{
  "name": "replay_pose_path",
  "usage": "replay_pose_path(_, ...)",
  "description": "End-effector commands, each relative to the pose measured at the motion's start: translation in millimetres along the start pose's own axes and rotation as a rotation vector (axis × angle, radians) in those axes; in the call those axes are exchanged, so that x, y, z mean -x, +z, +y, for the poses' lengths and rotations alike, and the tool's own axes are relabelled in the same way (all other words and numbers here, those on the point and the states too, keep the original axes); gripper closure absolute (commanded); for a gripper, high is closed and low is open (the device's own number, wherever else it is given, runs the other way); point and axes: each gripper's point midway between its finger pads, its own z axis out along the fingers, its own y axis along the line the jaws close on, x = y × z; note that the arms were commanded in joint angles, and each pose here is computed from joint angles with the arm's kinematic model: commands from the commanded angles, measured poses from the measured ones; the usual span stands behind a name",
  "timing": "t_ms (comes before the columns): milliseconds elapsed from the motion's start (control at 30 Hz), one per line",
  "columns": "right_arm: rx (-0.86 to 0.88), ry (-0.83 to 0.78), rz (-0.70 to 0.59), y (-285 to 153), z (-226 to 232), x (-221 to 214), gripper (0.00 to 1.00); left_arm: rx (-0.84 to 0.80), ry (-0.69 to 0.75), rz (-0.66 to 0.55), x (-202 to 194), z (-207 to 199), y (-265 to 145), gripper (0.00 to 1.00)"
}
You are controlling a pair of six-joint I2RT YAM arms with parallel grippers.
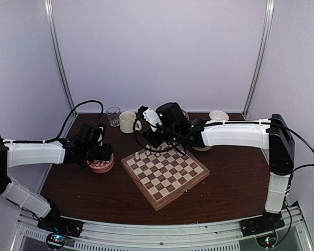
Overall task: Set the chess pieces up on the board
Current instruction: Pick up the chess pile from the storage box.
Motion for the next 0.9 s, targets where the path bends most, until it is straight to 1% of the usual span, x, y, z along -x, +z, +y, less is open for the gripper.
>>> replay_pose_path(0, 0.055, 0.025, 0.018, -25, 9, -7, 0.59, 0.005, -0.038, 0.073, -1, 4, 8, 0.5)
replay_pose_path(133, 0.057, 0.064, 0.024, -49, 7, -17, 0.6, 0.02, -0.017, 0.154, -10, 3, 13, 0.57)
replay_pose_path(367, 0.087, 0.093, 0.008, -80, 7, -39, 0.6, 0.067, 0.03, 0.263, -29, 10, 25, 0.64)
replay_pose_path(500, 0.075, 0.09, 0.01, -84, 4, -48, 0.6, 0.086, 0.039, 0.309, -38, 13, 32, 0.66)
replay_pose_path(867, 0.066, 0.075, 0.019, -83, 3, -52, 0.6, 0.069, 0.062, 0.367, -46, 8, 41, 0.67)
